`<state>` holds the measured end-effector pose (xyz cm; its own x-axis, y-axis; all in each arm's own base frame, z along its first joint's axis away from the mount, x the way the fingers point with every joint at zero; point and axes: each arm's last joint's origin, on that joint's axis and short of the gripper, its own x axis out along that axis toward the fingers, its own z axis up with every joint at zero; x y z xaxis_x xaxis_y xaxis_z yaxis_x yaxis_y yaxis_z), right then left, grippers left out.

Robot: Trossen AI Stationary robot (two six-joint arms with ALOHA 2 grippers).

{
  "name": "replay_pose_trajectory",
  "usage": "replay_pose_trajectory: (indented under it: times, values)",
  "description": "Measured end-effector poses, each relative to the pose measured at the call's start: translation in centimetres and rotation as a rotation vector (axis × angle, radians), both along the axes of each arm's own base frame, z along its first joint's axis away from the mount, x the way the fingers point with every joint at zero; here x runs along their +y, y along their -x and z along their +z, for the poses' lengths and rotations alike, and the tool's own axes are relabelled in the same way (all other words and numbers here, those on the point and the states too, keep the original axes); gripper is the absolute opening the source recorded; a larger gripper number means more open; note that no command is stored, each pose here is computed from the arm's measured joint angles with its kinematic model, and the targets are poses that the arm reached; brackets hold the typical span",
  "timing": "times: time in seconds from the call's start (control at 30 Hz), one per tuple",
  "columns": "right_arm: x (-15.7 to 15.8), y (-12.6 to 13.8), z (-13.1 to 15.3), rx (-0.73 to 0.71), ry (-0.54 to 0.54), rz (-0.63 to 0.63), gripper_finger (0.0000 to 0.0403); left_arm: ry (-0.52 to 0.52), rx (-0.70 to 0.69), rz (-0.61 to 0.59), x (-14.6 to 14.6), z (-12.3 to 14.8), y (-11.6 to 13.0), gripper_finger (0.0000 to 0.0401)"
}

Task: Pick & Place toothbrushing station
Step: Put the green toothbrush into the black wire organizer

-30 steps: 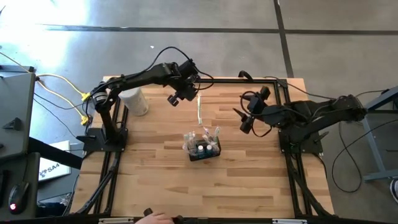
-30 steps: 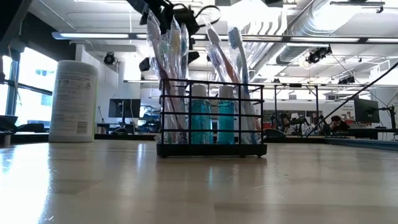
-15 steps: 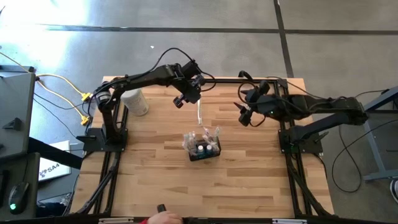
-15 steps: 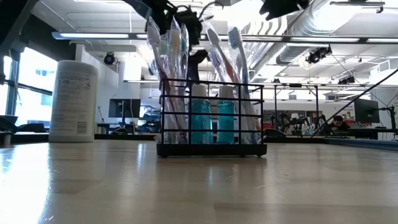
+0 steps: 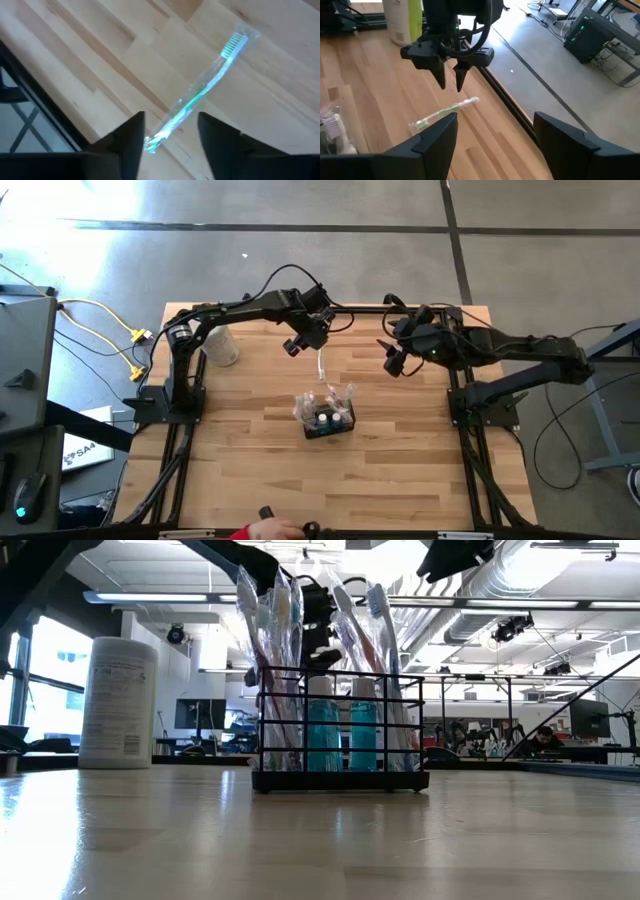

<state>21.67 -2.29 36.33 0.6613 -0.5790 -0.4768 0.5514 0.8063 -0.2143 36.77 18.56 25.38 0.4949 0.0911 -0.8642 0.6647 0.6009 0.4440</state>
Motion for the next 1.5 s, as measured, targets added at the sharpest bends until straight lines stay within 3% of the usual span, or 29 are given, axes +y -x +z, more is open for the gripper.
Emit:
replay_pose_trajectory:
  times: [0.23, 0.43, 0.6, 1.0, 1.5]
  values:
    - [-0.5, 0.1, -0.2, 0.015, 0.001, -0.020, 0.0254, 0.044, -0.014, -0.011, -0.1, 0.0, 0.0, 0.0285]
    - [-1.0, 0.0, -1.6, 0.057, -0.005, -0.018, 0.0254, 0.104, -0.017, 0.081, 0.0, -0.6, -0.3, 0.0326]
    - [-1.5, -0.1, -2.5, 0.069, -0.016, -0.028, 0.0254, 0.102, 0.083, 0.044, -0.4, -2.6, -0.7, 0.0327]
    - [-2.0, -0.2, -3.1, 0.078, -0.035, 0.000, 0.0254, -0.050, 0.267, -0.074, -2.4, -6.7, -2.5, 0.0286]
    - [-2.0, -0.3, -2.9, 0.062, -0.034, 0.007, 0.0254, -0.091, 0.253, -0.100, -1.7, -8.9, -3.7, 0.0266]
